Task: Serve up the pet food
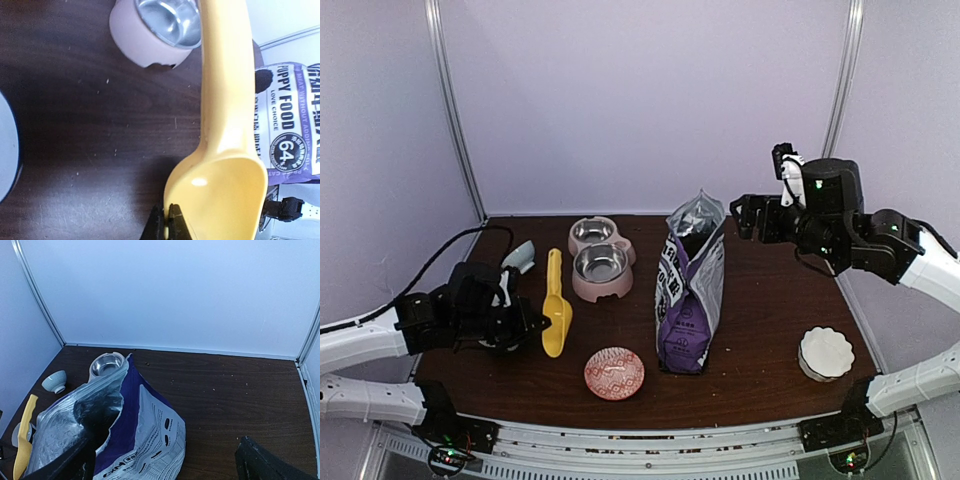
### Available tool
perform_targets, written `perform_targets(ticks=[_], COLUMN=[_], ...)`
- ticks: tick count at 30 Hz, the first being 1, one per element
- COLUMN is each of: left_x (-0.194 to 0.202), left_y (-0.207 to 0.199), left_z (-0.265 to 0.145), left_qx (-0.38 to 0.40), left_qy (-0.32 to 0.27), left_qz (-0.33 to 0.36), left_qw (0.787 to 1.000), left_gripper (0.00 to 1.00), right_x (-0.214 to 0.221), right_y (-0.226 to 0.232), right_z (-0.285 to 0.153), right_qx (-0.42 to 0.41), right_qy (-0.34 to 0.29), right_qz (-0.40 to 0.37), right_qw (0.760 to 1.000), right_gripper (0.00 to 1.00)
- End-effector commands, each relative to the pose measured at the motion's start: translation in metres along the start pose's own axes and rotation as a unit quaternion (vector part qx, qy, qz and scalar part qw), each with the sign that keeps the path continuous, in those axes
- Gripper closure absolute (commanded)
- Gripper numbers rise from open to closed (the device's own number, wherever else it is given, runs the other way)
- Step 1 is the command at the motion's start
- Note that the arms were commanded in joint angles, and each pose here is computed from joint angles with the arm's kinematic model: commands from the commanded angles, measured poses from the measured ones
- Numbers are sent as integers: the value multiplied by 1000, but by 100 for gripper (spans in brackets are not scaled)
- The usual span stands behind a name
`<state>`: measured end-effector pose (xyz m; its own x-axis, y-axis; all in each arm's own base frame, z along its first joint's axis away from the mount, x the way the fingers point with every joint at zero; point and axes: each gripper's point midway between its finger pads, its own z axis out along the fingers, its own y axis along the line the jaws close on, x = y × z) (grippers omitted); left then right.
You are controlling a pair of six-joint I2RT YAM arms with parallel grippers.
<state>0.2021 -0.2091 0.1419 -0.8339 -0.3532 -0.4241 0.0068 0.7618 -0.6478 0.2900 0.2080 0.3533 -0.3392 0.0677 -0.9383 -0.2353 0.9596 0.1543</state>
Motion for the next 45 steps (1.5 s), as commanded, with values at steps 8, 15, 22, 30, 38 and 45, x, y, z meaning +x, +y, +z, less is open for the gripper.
perform_targets(ticks=[8, 15, 22, 30, 38, 45], left_x=[-88, -122, -130, -140, -147, -149], left_y=[-91, -151, -197, -218, -225, -222], left_z=[-20, -27, -35, -48, -59, -59], left_qx=[82, 175, 251, 287, 310, 313], left_qy=[-148, -200, -215, -239, -251, -256], left_qz=[50, 14, -11, -33, -55, -74], left_qw=[984, 964, 944, 927, 915, 912], left_gripper=[100, 100, 100, 100, 100, 100], right_x=[-21, -19, -11, -1, 1, 3], right_y=[67, 121, 173, 207, 219, 226], right_z=[-26, -28, -23, -9, 4, 21], right_qx=[-117, -159, -187, -208, -182, -148], right_qy=[-22, -14, -3, 4, -7, -28], right_qz=[-12, -47, -95, -113, -118, -88], right_qw=[993, 986, 978, 972, 976, 985], right_gripper=[3, 3, 4, 5, 10, 27])
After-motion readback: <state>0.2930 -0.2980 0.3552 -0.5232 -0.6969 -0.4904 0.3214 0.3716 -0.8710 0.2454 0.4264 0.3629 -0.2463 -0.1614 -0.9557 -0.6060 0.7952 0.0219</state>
